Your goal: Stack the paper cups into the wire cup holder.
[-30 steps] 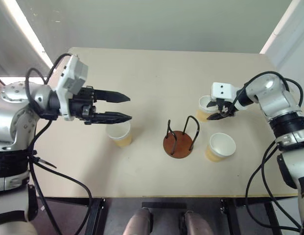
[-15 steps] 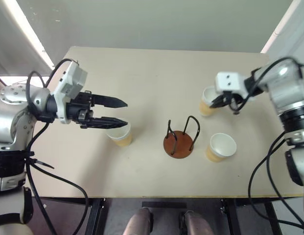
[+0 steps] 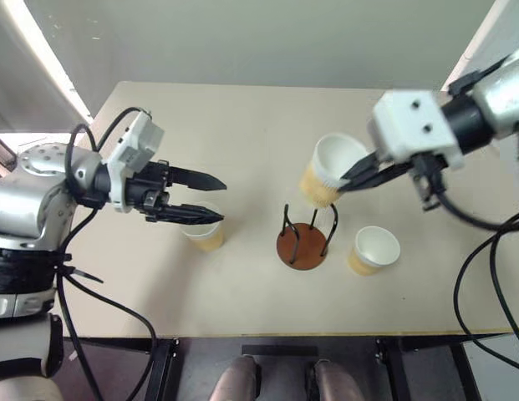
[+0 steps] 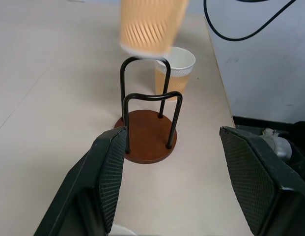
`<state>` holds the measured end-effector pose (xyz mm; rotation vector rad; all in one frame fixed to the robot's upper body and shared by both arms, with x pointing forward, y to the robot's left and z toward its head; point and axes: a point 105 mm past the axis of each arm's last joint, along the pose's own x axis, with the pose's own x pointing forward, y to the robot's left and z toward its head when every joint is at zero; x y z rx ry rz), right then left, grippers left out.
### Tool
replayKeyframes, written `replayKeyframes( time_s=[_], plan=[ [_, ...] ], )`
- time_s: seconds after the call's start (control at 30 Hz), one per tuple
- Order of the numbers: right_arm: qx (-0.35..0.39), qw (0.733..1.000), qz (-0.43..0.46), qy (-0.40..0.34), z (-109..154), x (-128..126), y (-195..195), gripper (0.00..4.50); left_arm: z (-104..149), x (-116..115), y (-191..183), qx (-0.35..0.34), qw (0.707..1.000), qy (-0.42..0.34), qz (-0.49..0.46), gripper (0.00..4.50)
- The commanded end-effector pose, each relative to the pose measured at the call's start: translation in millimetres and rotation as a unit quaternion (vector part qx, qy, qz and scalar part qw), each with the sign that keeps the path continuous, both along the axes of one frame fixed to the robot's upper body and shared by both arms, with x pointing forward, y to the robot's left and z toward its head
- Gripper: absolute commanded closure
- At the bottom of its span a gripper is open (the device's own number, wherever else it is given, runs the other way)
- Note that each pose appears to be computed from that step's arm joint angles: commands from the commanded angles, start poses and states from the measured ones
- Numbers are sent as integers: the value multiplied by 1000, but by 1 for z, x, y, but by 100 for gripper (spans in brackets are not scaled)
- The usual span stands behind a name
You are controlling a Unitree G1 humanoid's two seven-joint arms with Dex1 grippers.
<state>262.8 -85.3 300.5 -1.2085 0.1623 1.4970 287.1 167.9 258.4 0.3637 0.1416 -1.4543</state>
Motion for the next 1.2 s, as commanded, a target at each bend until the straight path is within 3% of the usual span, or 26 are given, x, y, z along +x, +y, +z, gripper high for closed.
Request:
replayKeyframes(
  time_s=[0.03, 0.43, 0.53, 0.8, 1.03, 1.2],
  plan=[
    [-8, 1000, 8, -27, 2, 4, 3, 448, 9, 0, -1, 3, 1000, -23, -8, 126],
    [-49, 998, 33, -16, -21, 7, -4, 448, 7, -5, 4, 9, 1000, -25, 5, 126],
    [-50, 998, 39, -12, -25, 7, -1, 391, 7, -5, 5, 10, 1000, -26, 7, 126],
    [0, 999, 38, -16, -18, 11, 14, 119, 7, -5, 6, 12, 999, -29, 13, 126],
    [101, 993, -62, -10, 9, 31, -5, 119, -1, -10, 7, 108, 990, -83, 38, 126],
    [178, 980, -64, 64, 25, 18, -21, 119, -15, -20, 12, 228, 965, -128, 36, 126]
  ],
)
